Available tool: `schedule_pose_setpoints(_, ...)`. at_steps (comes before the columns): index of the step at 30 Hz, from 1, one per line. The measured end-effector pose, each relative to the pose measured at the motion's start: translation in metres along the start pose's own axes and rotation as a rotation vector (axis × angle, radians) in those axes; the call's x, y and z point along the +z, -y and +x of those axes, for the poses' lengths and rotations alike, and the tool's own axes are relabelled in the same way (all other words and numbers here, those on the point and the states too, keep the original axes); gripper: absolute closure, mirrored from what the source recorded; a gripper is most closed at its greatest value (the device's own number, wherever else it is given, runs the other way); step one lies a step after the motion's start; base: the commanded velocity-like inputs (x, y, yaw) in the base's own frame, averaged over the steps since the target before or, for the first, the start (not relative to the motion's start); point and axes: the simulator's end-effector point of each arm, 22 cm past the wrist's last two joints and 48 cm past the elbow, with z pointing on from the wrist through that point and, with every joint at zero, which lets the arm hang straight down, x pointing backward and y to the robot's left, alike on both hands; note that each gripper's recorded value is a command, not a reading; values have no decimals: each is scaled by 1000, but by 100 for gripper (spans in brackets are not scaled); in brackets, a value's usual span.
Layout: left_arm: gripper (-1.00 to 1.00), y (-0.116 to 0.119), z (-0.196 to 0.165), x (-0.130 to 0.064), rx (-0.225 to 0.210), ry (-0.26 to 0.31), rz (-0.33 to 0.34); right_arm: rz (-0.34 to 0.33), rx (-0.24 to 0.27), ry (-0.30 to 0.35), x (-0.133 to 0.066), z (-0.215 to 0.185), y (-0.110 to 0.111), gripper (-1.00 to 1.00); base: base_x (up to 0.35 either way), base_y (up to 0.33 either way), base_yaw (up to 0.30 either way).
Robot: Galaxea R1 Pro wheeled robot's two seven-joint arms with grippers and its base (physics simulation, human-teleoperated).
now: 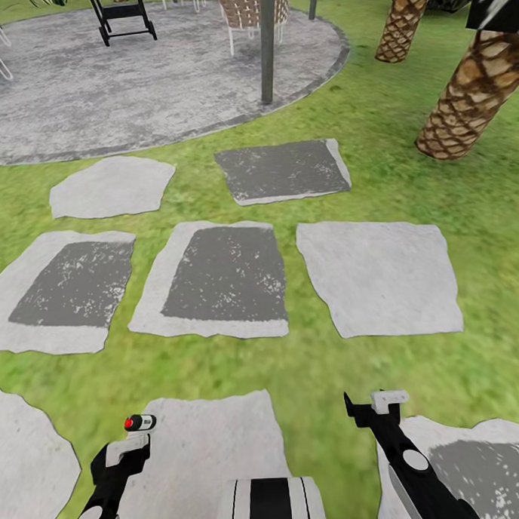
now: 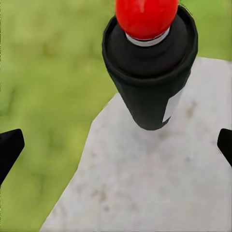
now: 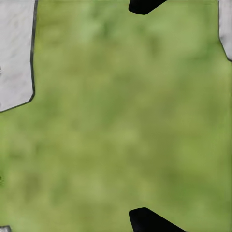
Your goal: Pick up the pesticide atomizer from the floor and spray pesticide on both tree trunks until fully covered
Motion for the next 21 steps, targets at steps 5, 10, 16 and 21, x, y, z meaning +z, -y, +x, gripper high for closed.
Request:
schedule_pose_setpoints(5, -100, -1, 0, 0, -2, 1, -2, 0, 0, -1, 0, 1, 0, -100, 67, 0, 1)
schedule_pose_setpoints(10, -100, 0, 0, 0, -3, 0, -2, 0, 0, -2, 0, 1, 0, -100, 9, 0, 0)
schedule_pose_setpoints(16, -100, 1, 0, 0, -2, -1, -1, 0, 0, -2, 0, 1, 0, -100, 84, -18, 0)
schedule_pose_setpoints(21, -100, 0, 0, 0, -3, 1, -2, 0, 0, -2, 0, 1, 0, -100, 18, -5, -4)
